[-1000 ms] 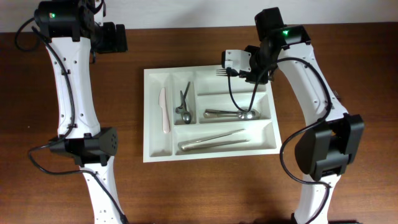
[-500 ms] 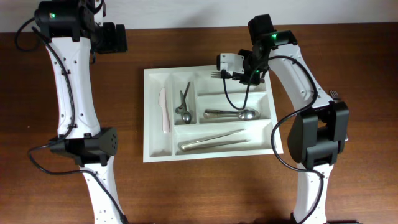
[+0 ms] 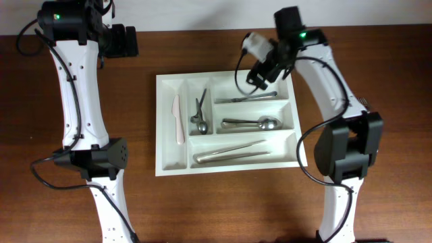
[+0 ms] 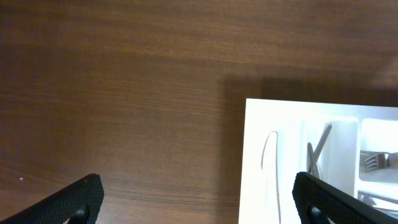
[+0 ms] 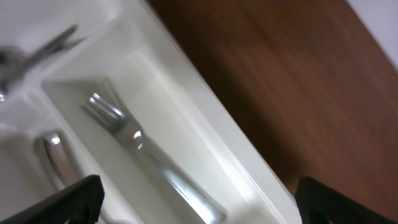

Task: Pack container
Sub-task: 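Carry the fork into the tray's top compartment and release, then return the right gripper to the remaining fork and grasp it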

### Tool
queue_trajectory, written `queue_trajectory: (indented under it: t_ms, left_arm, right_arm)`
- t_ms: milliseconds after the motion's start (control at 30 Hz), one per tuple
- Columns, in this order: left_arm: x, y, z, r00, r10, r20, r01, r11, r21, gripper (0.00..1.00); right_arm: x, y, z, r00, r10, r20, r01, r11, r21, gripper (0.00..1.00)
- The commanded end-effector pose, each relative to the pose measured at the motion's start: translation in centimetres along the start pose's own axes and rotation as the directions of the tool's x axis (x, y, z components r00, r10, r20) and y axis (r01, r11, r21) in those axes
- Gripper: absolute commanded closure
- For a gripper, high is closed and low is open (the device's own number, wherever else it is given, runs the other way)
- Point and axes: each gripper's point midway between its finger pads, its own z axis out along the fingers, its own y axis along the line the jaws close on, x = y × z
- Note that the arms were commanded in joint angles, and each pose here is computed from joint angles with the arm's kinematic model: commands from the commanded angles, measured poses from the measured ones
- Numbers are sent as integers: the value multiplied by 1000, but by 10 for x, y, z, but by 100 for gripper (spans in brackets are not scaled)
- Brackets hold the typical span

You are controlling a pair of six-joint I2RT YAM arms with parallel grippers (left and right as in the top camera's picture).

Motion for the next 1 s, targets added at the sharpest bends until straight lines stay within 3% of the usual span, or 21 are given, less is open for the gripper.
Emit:
queue_trajectory:
  t_ms: [0,167,567,733,967]
  left_arm:
    - [-2,1,-6,1000,-11,19,12,1000,-3,1]
    - [-2,1,-6,1000,-11,19,12,1000,-2,1]
    - [-2,1,-6,1000,-11,19,12,1000,-3,1]
    - [-2,1,-6,1000,-11,19,12,1000,-3,1]
    - [-2,1,-6,1000,-11,19,12,1000,-3,1]
  right_arm:
    - [13,-48,-56,934,355,41,-357,926,120,1]
    - [86,-87,-109,764,645,-2,-629,747,214,1]
    - [240,-123,-171,487,871,-62,-808,476,348,1]
    - [293,-127,-161,406,909,-90,-823,407,397,18]
    - [336,-114,-104,369,919,-141,-830,394,394,32]
